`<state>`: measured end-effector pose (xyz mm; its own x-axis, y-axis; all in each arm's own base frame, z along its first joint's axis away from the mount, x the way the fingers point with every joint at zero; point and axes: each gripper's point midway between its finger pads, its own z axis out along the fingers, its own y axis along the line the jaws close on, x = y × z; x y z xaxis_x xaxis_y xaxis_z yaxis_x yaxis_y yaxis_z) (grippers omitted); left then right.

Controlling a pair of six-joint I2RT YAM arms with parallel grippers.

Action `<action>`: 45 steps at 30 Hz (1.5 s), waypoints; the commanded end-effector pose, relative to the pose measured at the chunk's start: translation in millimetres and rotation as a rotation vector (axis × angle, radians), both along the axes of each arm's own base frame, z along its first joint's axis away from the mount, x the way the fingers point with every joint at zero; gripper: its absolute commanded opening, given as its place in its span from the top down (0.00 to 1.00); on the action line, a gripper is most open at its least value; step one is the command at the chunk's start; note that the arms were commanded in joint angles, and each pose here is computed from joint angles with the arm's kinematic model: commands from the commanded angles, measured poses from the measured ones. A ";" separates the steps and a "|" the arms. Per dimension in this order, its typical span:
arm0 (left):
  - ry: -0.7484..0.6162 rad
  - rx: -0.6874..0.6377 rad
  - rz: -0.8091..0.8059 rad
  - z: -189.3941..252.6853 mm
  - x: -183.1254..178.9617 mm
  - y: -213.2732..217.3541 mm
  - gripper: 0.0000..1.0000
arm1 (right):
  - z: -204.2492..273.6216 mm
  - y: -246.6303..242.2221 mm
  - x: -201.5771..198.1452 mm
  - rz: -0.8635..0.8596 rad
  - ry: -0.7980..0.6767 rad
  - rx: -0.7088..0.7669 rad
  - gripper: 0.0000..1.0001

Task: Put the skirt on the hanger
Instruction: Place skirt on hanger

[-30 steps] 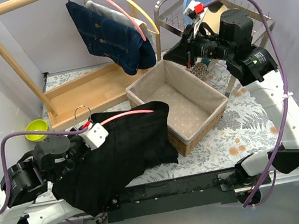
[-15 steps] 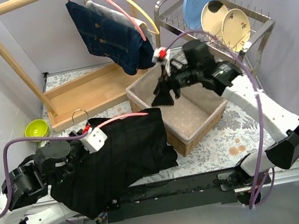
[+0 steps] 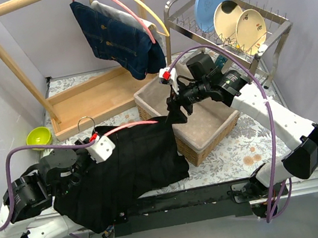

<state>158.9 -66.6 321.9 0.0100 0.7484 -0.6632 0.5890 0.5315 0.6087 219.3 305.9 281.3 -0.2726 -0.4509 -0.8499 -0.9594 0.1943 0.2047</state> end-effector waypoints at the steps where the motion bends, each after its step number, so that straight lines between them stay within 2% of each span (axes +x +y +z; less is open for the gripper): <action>1: -0.039 -0.044 0.016 14.1 2.7 0.9 1.00 | 11.3 -0.7 -6.6 0.052 -0.034 0.020 0.34; 2: -0.039 -0.045 0.016 14.6 2.7 1.0 1.00 | 10.5 0.1 -9.5 0.068 -0.021 0.023 0.37; 5: -0.041 -0.049 0.018 15.4 2.5 1.5 1.00 | 13.5 1.3 -14.7 0.100 -0.012 0.033 0.61; 6: -0.041 -0.046 0.017 14.9 2.6 1.5 1.00 | 13.2 1.3 -17.3 0.111 -0.002 0.035 0.78; 8: -0.039 -0.045 0.016 13.2 2.4 1.4 1.00 | 20.3 2.0 -24.3 0.145 -0.002 0.061 0.95; 9: -0.039 -0.048 0.018 13.2 2.7 1.2 1.00 | 23.1 1.9 -26.3 0.153 -0.005 0.069 0.99; 12: -0.026 -0.055 0.006 10.5 0.7 -1.2 1.00 | 42.9 -1.1 -25.2 0.144 -0.073 0.104 0.99; 17: 0.011 -0.035 -0.017 0.1 -1.4 -6.8 1.00 | 97.4 -22.4 2.8 0.024 -0.274 0.164 0.99; 19: 0.010 -0.032 -0.015 -0.2 -1.1 -6.4 1.00 | 106.1 -28.0 8.0 0.004 -0.303 0.175 0.99; 25: 0.018 0.006 -0.015 -6.5 2.5 -9.9 1.00 | 110.2 -20.0 -1.2 0.059 -0.278 0.216 0.99; 34: 0.011 0.030 -0.033 -0.9 9.6 -21.9 1.00 | 154.4 -2.1 -3.5 0.123 -0.342 0.287 0.99; 45: -0.004 -0.012 -0.084 14.3 14.7 -43.5 1.00 | 132.4 30.9 -22.0 0.238 -0.341 0.234 0.99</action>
<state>176.6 -81.5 336.5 -0.0110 0.7231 -0.6907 0.5356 0.5875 0.6065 205.2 320.3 391.6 -0.0033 -0.3143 -0.9493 -0.9999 0.0139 -0.0011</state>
